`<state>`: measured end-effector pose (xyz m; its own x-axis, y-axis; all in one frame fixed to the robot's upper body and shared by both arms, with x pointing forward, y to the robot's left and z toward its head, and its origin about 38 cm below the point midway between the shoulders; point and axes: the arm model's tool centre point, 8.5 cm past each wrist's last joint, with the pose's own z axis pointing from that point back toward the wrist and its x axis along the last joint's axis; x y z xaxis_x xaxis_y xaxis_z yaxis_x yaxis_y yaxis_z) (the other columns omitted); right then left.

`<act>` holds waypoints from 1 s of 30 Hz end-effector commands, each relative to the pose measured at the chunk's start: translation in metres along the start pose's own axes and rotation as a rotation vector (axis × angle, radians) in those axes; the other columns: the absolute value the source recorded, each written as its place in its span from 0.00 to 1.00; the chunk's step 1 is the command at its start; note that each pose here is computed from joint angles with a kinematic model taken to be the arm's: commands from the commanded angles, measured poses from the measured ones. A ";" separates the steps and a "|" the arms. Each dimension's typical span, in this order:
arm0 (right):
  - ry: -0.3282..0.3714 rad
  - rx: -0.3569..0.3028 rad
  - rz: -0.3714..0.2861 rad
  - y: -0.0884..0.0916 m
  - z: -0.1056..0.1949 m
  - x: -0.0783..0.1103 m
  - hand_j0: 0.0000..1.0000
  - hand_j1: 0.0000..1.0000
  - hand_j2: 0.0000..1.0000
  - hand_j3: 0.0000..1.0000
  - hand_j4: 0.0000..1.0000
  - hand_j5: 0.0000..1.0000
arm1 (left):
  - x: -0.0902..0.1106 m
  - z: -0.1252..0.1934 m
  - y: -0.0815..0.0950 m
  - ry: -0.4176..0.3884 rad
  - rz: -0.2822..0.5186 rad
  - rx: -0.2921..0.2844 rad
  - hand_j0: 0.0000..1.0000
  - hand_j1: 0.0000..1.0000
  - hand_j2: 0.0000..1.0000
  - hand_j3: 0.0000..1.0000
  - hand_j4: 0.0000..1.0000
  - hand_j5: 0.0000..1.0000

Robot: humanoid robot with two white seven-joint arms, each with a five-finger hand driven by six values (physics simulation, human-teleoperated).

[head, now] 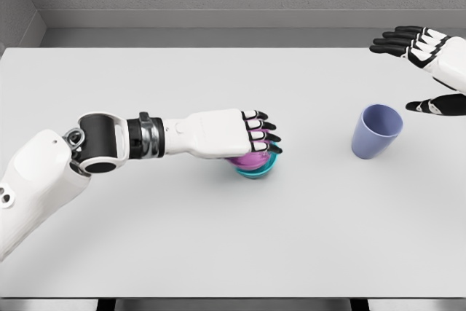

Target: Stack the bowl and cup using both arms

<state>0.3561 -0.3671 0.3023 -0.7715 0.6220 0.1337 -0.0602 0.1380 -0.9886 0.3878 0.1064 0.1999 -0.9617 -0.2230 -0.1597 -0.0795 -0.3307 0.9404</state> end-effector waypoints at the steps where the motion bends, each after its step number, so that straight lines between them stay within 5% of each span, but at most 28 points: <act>1: 0.000 -0.004 -0.005 -0.001 0.000 0.000 1.00 1.00 1.00 1.00 1.00 1.00 | 0.000 0.000 0.001 0.001 0.005 0.006 1.00 1.00 1.00 1.00 1.00 1.00; 13: 0.000 -0.004 -0.005 -0.001 0.000 0.000 1.00 1.00 1.00 1.00 1.00 1.00 | -0.016 0.021 0.009 0.049 0.021 0.036 1.00 1.00 1.00 1.00 1.00 1.00; 19: 0.005 -0.001 -0.005 -0.001 0.002 -0.001 1.00 1.00 1.00 1.00 1.00 1.00 | -0.058 0.118 0.009 0.199 0.111 0.036 1.00 1.00 1.00 1.00 1.00 1.00; 23: 0.006 -0.016 0.014 -0.009 0.004 0.001 1.00 1.00 1.00 1.00 1.00 1.00 | -0.104 0.195 -0.032 0.394 0.306 -0.003 1.00 1.00 1.00 1.00 1.00 1.00; 26: 0.015 -0.051 0.044 -0.024 0.007 -0.001 1.00 1.00 1.00 1.00 1.00 1.00 | -0.117 0.223 -0.053 0.475 0.365 -0.045 1.00 1.00 1.00 1.00 1.00 1.00; 27: 0.023 -0.035 0.050 -0.025 0.009 -0.003 1.00 1.00 1.00 1.00 1.00 1.00 | -0.120 0.230 -0.058 0.493 0.387 -0.044 1.00 1.00 1.00 1.00 1.00 1.00; 28: 0.032 0.055 0.066 -0.024 0.010 -0.004 1.00 1.00 1.00 1.00 1.00 1.00 | -0.121 0.236 -0.059 0.503 0.401 -0.044 1.00 1.00 1.00 1.00 1.00 1.00; 30: 0.048 0.319 0.079 -0.010 0.014 -0.007 1.00 1.00 1.00 1.00 1.00 1.00 | -0.123 0.244 -0.065 0.524 0.413 -0.056 1.00 1.00 1.00 1.00 1.00 1.00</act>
<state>0.3556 -0.3786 0.3201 -0.7588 0.6487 0.0578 -0.0974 -0.0253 -0.9949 0.4461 0.3602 0.2328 -0.6917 -0.7203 0.0526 0.2689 -0.1893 0.9444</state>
